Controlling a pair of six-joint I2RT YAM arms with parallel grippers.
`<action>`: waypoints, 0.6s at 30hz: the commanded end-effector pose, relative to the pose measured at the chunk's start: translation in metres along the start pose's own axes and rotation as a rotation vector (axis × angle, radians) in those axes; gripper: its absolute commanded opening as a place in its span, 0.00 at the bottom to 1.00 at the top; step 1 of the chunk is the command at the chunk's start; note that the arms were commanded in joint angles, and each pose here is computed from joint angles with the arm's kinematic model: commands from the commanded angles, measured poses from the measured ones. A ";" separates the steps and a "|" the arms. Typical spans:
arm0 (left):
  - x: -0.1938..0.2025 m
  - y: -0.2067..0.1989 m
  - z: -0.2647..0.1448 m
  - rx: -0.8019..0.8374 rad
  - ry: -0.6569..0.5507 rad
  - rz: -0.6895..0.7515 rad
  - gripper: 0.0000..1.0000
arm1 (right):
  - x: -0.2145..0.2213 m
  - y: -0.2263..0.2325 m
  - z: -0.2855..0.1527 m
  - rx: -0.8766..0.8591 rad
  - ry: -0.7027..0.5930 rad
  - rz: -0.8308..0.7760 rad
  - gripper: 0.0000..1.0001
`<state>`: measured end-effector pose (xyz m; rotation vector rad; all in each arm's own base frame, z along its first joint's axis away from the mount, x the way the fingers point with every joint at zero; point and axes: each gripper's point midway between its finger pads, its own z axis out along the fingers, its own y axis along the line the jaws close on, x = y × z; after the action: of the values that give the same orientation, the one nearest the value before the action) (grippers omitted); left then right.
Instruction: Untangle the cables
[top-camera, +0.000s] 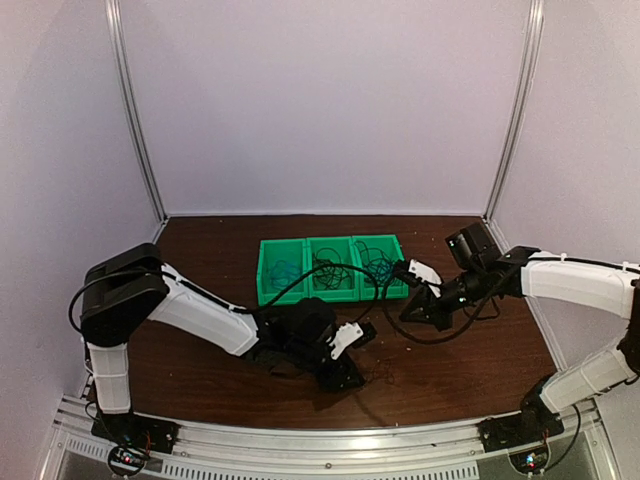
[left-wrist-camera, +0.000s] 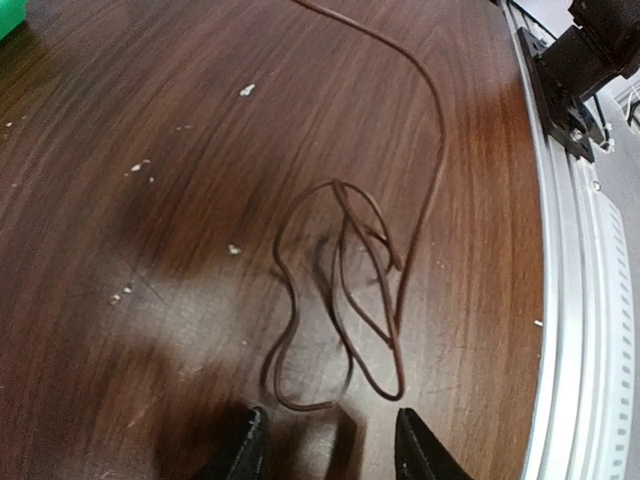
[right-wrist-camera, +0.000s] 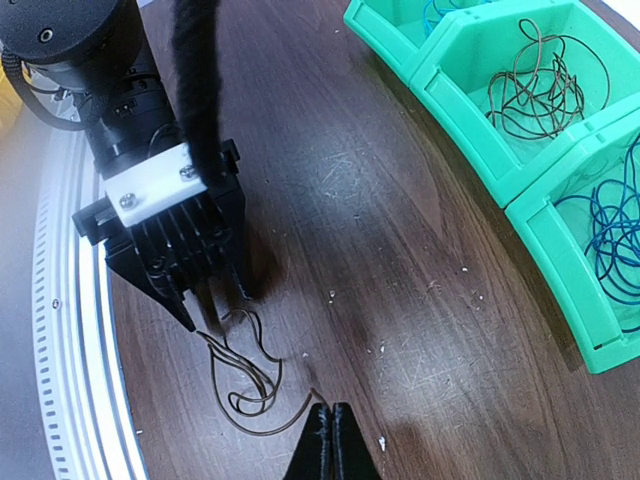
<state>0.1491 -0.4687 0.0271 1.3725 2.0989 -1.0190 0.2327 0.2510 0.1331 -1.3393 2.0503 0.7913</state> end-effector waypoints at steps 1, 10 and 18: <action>-0.005 0.023 0.001 -0.122 -0.010 -0.013 0.44 | -0.006 -0.001 -0.005 0.024 -0.030 -0.014 0.00; -0.002 0.029 0.007 -0.149 -0.007 0.031 0.41 | -0.006 -0.001 -0.005 0.022 -0.033 -0.012 0.00; 0.003 0.037 0.020 -0.193 0.031 0.054 0.33 | -0.008 -0.002 -0.006 0.025 -0.040 -0.012 0.00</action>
<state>0.1773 -0.4779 0.0240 1.3141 2.0697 -0.8538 0.2337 0.2516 0.1356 -1.3318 2.0364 0.7893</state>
